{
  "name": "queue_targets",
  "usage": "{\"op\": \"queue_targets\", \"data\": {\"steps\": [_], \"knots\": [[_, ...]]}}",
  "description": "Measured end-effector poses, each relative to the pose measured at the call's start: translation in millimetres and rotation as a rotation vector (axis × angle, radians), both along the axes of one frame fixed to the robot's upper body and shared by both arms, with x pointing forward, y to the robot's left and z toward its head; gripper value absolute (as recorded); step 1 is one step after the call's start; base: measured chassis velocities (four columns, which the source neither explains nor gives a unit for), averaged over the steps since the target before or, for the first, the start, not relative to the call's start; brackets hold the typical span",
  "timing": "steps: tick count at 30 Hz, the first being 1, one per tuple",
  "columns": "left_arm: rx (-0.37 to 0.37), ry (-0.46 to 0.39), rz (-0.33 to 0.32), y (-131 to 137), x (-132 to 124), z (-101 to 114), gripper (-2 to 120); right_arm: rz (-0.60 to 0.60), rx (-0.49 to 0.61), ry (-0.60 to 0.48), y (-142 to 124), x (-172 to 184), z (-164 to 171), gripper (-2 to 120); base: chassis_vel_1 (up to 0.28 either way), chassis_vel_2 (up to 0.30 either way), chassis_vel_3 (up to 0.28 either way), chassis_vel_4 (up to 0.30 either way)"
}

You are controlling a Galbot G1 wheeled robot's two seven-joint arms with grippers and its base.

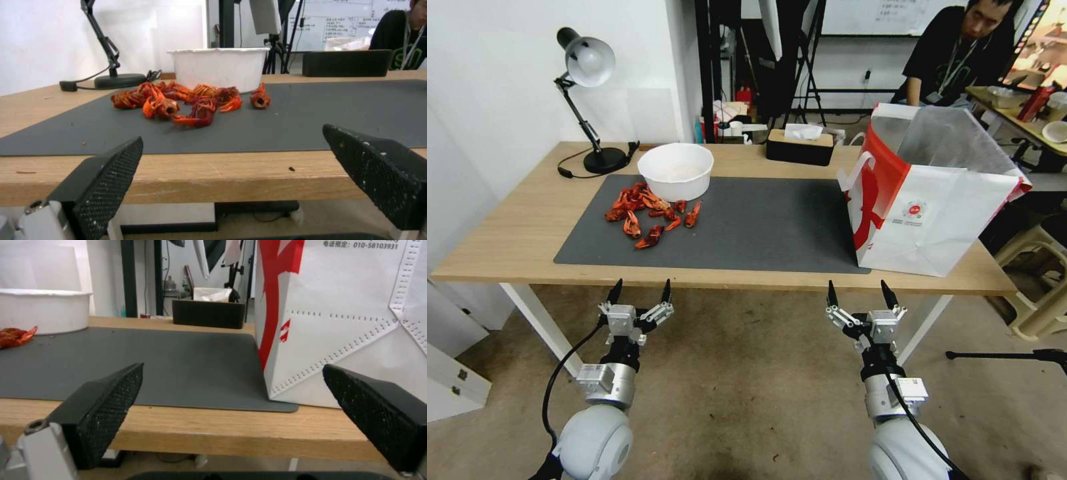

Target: Close the takeout container lid, then place the container into the takeout bag.

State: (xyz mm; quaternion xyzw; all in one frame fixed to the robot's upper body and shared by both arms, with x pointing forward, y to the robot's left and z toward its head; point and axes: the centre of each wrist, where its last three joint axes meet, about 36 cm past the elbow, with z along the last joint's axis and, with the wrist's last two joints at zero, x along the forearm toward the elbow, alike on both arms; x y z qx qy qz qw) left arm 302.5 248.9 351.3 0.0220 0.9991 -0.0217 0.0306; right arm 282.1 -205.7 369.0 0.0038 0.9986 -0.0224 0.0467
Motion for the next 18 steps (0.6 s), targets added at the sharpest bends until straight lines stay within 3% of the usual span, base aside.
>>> {"op": "queue_targets", "data": {"steps": [18], "knots": [[0.003, 0.001, -0.003, 0.8, -0.2, -0.8, 100, -0.001, 0.006, 0.003, 0.3, 0.1, -0.7, 100, 0.000, 0.000, 0.000, 0.000]]}}
